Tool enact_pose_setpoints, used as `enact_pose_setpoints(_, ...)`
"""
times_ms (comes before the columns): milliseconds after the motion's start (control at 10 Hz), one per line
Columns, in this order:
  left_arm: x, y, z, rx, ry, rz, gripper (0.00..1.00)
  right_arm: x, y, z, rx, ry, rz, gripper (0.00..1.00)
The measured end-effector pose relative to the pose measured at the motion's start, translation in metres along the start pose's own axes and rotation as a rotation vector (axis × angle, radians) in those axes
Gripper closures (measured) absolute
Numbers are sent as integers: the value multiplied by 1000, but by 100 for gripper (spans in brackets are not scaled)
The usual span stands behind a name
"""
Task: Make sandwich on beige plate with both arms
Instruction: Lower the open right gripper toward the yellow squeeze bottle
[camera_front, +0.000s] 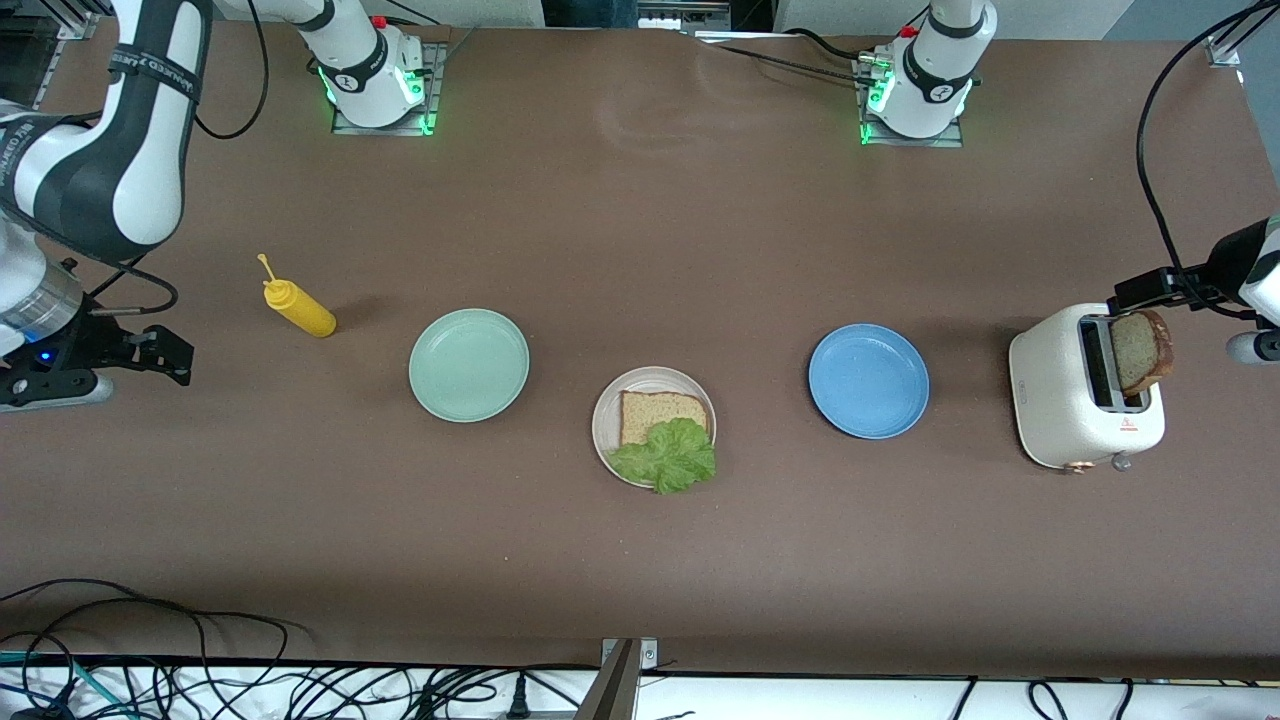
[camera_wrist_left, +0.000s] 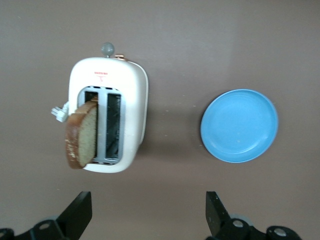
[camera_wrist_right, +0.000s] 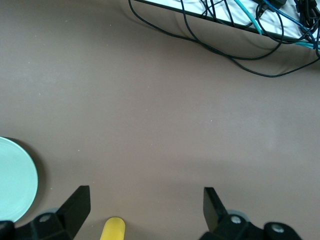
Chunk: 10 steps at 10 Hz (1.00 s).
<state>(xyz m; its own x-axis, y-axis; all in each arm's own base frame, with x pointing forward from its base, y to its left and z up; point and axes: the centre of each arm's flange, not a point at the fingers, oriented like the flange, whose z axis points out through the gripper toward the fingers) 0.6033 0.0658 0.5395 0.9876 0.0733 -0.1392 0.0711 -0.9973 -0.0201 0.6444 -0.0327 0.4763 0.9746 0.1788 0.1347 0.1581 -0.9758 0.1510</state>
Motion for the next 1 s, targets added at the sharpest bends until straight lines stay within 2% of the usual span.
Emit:
enact_pose_setpoints(300,9,-20,5,2,1,20,0,1,2,8,-22,-9,24,0)
enact_pose_setpoints(700,9,21,-11,-4,31,58,0,2,1,8,21,9,214,0)
enact_pose_setpoints(800,8,33,-15,-6,38,63,0,0,-1,9,33,-7,232,0)
enact_pose_setpoints(1000,8,36,-17,-6,39,63,0,-9,-5,14,72,-89,270,0)
